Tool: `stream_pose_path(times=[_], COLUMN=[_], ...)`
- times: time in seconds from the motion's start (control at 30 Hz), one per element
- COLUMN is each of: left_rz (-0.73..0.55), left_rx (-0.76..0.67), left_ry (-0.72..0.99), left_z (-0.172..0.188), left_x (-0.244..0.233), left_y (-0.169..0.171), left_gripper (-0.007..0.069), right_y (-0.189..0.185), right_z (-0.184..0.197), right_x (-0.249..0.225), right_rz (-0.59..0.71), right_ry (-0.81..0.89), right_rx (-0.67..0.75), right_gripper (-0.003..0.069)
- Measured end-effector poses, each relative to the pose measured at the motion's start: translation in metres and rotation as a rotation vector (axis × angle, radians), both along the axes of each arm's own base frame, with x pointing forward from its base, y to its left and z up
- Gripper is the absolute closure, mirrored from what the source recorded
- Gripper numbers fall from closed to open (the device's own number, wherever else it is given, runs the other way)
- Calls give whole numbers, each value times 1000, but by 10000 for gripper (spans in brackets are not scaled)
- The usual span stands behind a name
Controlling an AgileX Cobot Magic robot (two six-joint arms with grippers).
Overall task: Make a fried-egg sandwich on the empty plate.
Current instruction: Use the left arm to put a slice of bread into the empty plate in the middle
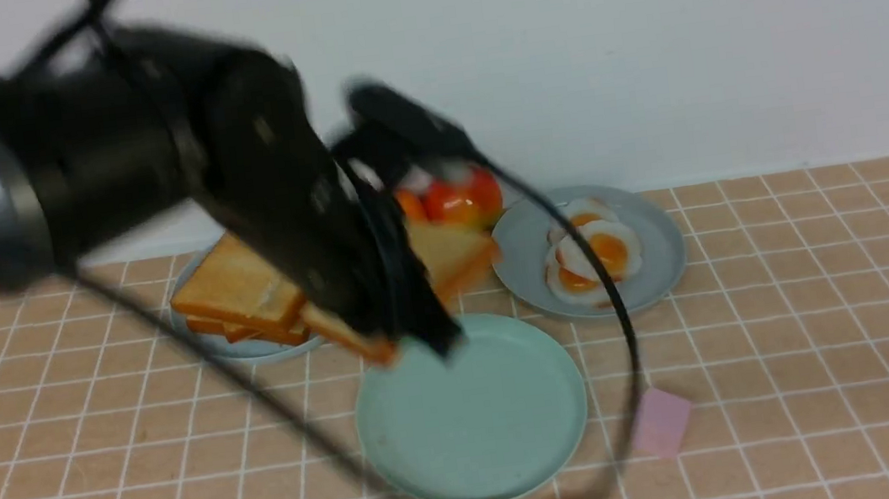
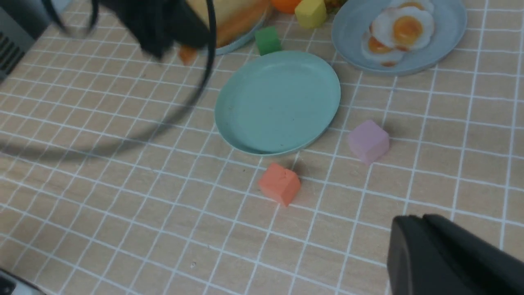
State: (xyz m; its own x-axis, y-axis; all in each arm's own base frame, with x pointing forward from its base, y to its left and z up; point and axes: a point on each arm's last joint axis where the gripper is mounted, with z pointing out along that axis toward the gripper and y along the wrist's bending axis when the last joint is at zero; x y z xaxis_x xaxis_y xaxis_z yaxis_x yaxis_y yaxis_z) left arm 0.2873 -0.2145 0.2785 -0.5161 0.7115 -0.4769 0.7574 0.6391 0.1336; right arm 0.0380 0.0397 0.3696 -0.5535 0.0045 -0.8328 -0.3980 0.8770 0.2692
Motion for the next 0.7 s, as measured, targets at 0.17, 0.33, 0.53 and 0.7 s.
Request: stream_pose_path(times=[0.17,0.33,0.53,0.7], left_rz=[-89,-111,-150,-163], left_rx=[43,32,90,117], left_ry=[-5,-55,-71,-62], left_z=[-36,-56,-83,-95], left_x=[-19,-9,2,4], left_y=[-16,-25,-31,-32], left_gripper=[573,577,574,460], right_y=[-1,1,4,4], right_z=[1,1,3,2], right_x=[-7,-11,-12,-12], right_rz=[4,22,39,23], right_ry=[-19,-19,-13,5], right_rx=[1,28,60,85], right_gripper=[616,616,609,580])
